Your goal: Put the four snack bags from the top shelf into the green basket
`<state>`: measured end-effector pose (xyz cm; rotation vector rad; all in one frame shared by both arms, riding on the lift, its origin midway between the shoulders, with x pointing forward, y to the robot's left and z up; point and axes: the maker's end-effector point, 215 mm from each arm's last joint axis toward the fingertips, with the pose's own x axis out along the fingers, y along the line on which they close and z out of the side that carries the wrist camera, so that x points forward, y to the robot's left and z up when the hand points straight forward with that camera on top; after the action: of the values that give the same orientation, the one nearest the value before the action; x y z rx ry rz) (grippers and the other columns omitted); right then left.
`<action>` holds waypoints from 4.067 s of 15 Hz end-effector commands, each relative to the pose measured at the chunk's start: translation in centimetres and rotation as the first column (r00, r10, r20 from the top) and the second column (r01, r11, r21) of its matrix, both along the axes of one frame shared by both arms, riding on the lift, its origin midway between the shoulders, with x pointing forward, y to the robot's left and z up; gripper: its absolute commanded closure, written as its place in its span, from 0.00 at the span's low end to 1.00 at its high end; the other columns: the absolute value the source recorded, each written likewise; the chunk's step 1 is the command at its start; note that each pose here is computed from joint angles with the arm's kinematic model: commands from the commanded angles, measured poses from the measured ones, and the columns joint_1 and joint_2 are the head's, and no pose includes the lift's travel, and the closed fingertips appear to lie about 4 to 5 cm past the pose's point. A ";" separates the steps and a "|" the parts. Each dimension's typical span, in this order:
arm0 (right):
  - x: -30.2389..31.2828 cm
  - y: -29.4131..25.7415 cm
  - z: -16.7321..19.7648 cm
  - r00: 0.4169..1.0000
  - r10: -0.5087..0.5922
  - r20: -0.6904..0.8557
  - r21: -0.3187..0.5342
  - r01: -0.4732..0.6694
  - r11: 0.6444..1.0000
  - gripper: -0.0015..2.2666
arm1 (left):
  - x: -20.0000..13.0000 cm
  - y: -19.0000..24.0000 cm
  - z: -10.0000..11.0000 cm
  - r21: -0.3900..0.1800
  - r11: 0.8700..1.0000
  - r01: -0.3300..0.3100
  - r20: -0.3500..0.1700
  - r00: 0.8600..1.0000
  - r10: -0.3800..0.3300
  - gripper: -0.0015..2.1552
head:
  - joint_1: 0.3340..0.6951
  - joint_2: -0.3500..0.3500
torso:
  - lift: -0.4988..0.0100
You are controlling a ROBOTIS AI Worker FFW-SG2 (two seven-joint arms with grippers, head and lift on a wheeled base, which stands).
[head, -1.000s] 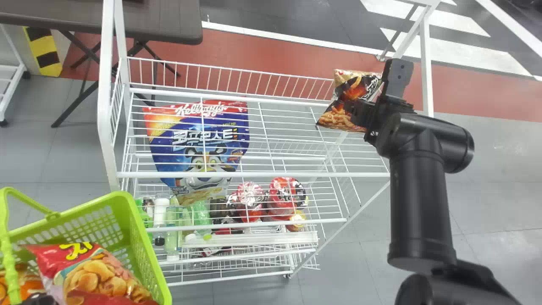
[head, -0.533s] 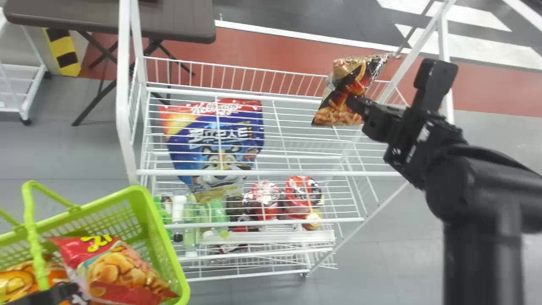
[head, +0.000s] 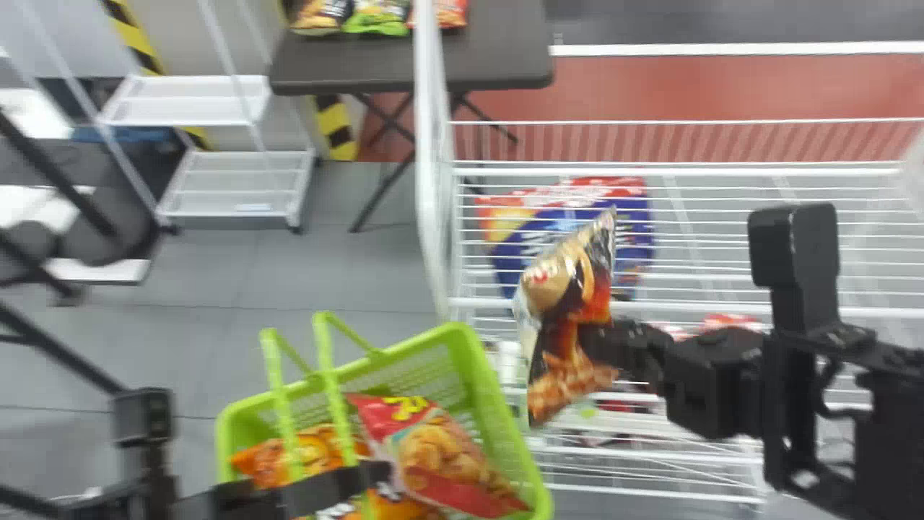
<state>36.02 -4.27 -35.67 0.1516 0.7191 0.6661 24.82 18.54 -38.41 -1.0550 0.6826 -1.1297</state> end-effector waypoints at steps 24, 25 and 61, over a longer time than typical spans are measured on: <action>-2.9 2.0 -1.0 0.961 0.122 -0.247 0.204 -0.072 0.976 0.01 | -0.3 0.7 1.0 -0.029 0.999 -0.013 0.011 1.000 0.013 1.00 | 1.00 1.00 | 0.98; -2.3 -0.1 -0.6 0.969 0.073 -0.236 0.204 -0.025 0.979 0.01 | -0.3 0.6 1.0 -0.030 0.999 -0.012 0.013 1.000 0.012 1.00 | 1.00 1.00 | 0.98; 2.6 -14.9 -1.3 0.723 -0.306 0.620 -0.005 0.394 0.919 0.03 | 1.7 -1.4 2.1 -0.076 0.997 0.021 -0.034 0.999 -0.024 1.00 | 1.00 0.45 | 0.98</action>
<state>38.64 -19.24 -36.95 -0.0714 0.0911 0.2604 26.67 17.23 -36.48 -1.1293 0.6813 -1.1557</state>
